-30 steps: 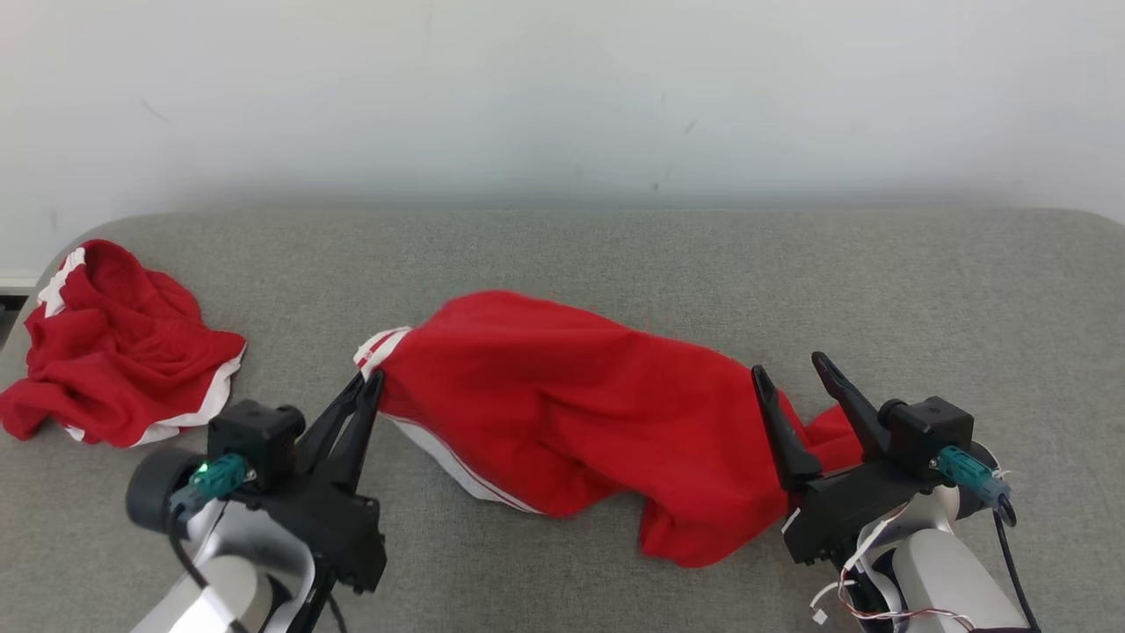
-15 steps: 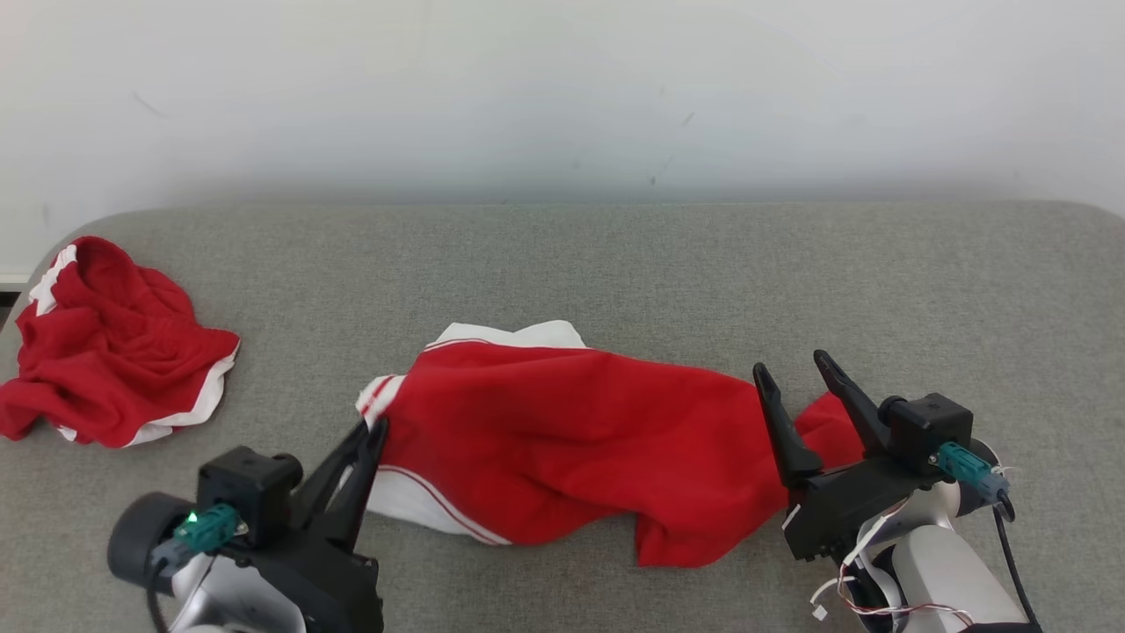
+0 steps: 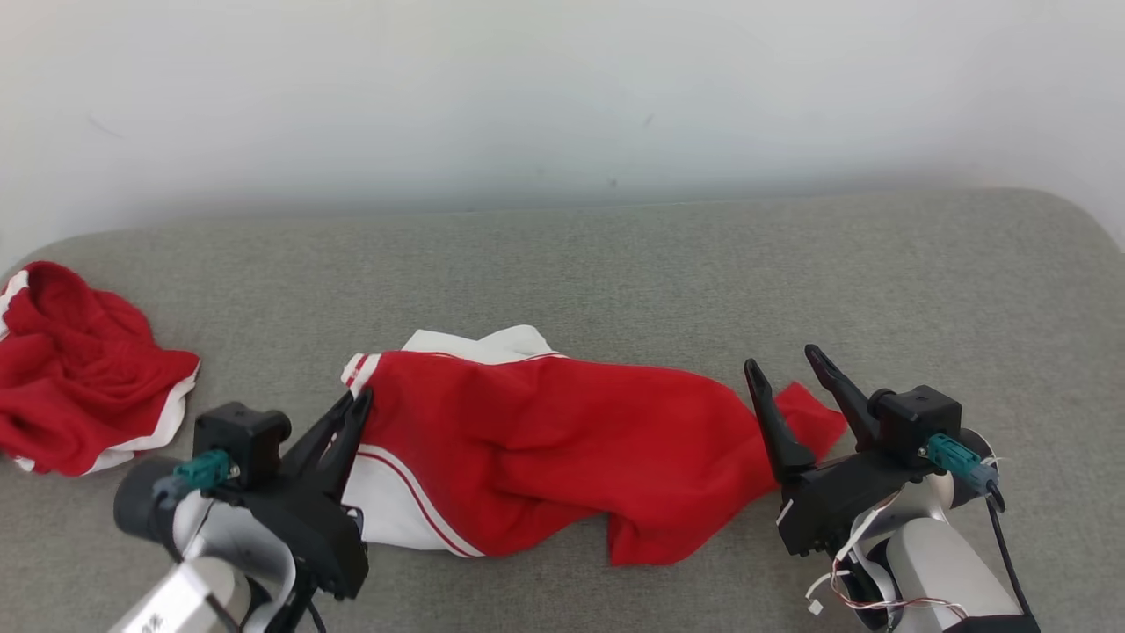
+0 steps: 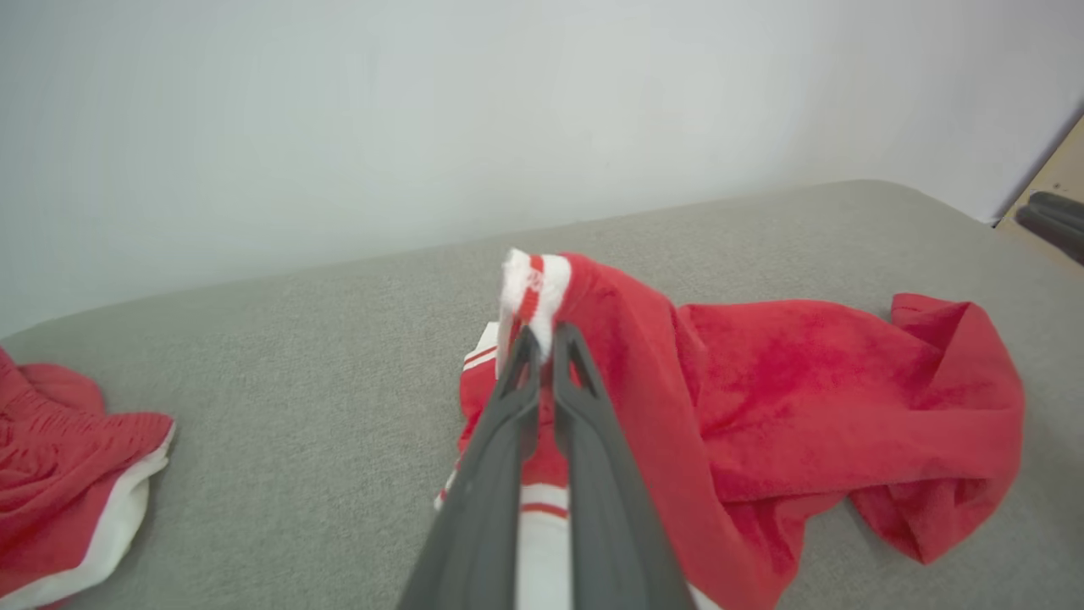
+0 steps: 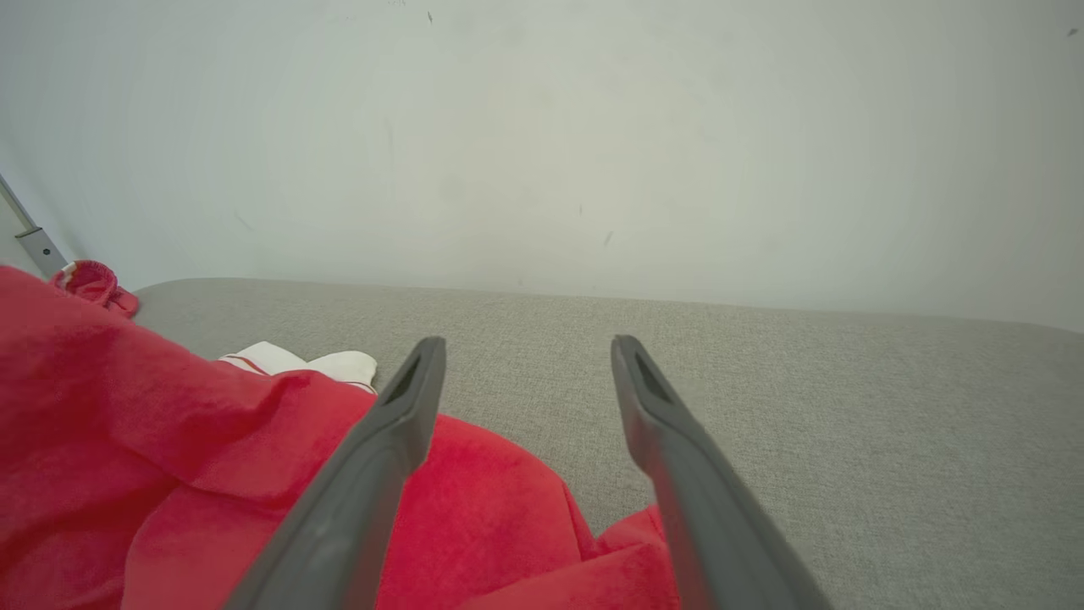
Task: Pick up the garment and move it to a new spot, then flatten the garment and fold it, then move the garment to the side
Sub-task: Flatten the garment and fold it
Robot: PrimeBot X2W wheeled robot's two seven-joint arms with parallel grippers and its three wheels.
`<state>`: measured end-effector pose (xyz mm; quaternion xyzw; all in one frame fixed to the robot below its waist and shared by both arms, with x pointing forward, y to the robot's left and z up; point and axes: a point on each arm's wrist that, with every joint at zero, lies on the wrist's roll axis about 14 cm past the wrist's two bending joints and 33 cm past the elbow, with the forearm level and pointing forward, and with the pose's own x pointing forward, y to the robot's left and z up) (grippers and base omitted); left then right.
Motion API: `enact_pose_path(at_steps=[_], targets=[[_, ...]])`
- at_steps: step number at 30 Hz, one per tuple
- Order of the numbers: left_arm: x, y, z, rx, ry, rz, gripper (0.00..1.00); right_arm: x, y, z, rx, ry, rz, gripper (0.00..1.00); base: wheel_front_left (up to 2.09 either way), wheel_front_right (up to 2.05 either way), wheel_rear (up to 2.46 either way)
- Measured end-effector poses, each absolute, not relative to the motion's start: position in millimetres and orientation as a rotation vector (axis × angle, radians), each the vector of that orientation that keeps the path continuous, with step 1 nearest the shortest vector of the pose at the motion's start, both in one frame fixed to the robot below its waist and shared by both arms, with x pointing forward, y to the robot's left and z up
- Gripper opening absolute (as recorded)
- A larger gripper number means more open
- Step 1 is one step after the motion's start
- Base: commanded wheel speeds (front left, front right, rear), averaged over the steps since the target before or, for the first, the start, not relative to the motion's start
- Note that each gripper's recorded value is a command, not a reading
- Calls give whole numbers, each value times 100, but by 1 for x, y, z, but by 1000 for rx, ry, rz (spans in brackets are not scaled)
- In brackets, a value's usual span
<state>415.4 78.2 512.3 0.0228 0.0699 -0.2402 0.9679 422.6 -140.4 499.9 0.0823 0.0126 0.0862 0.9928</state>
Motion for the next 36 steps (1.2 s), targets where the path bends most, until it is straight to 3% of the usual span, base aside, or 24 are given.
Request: enact_pose_path(at_steps=[23, 36], targets=[[489, 26, 454, 24, 251, -624, 0, 415, -197, 495, 127, 31, 28, 100, 0, 0, 0], [511, 20, 445, 41, 262, -607, 0, 418, -195, 488, 114, 57, 35, 100, 0, 0, 0]])
